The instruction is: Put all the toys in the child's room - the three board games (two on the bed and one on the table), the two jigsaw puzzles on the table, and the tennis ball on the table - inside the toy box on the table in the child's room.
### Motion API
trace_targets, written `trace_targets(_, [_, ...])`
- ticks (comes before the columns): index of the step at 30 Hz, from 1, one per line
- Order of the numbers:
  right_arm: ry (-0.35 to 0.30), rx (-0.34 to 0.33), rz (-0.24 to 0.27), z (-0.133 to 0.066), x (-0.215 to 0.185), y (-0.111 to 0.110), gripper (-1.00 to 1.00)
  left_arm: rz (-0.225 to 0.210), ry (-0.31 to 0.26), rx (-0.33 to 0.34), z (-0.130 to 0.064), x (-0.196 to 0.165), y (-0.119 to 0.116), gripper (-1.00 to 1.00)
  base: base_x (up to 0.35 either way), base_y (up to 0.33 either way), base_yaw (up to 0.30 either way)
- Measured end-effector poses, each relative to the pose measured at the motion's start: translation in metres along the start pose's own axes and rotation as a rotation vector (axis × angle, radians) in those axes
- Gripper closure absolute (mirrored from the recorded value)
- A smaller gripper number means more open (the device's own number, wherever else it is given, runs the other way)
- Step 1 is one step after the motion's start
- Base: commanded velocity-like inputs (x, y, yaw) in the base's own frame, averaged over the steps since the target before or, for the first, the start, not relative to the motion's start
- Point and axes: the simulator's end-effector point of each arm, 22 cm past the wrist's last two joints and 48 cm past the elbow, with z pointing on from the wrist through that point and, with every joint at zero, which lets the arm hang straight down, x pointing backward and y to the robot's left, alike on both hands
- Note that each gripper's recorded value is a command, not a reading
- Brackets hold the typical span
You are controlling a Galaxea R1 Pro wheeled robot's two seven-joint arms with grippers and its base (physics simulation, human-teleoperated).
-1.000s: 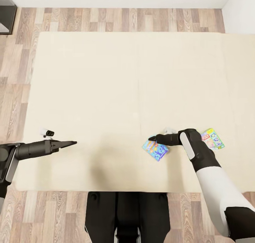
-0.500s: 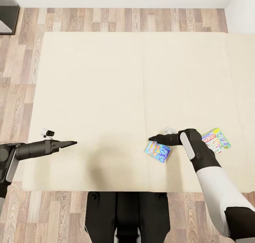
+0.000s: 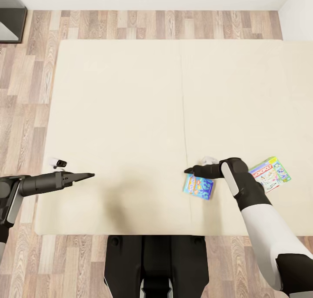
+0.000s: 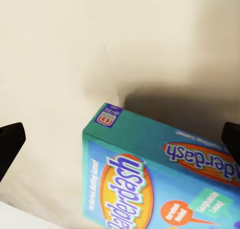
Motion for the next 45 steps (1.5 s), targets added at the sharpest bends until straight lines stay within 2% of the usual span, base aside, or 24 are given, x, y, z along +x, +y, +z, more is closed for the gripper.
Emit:
trace_targets(21, [-0.004, -0.008, 0.003, -0.002, -0.001, -0.003, -1.00, -0.001, 0.000, 0.001, 0.000, 0.000, 0.000, -1.00, 0.000, 0.010, 0.000])
trace_targets(24, [-0.007, -0.046, 0.023, -0.001, -0.001, 0.006, -1.00, -0.001, 0.000, 0.000, 0.000, 0.000, 0.001, -1.00, 0.000, 0.000, 0.000])
trace_targets(45, [-0.018, -0.053, 0.012, -0.008, -0.005, 0.014, -1.00, 0.014, -0.004, 0.002, -0.002, -0.004, -0.007, -1.00, 0.000, 0.000, 0.000])
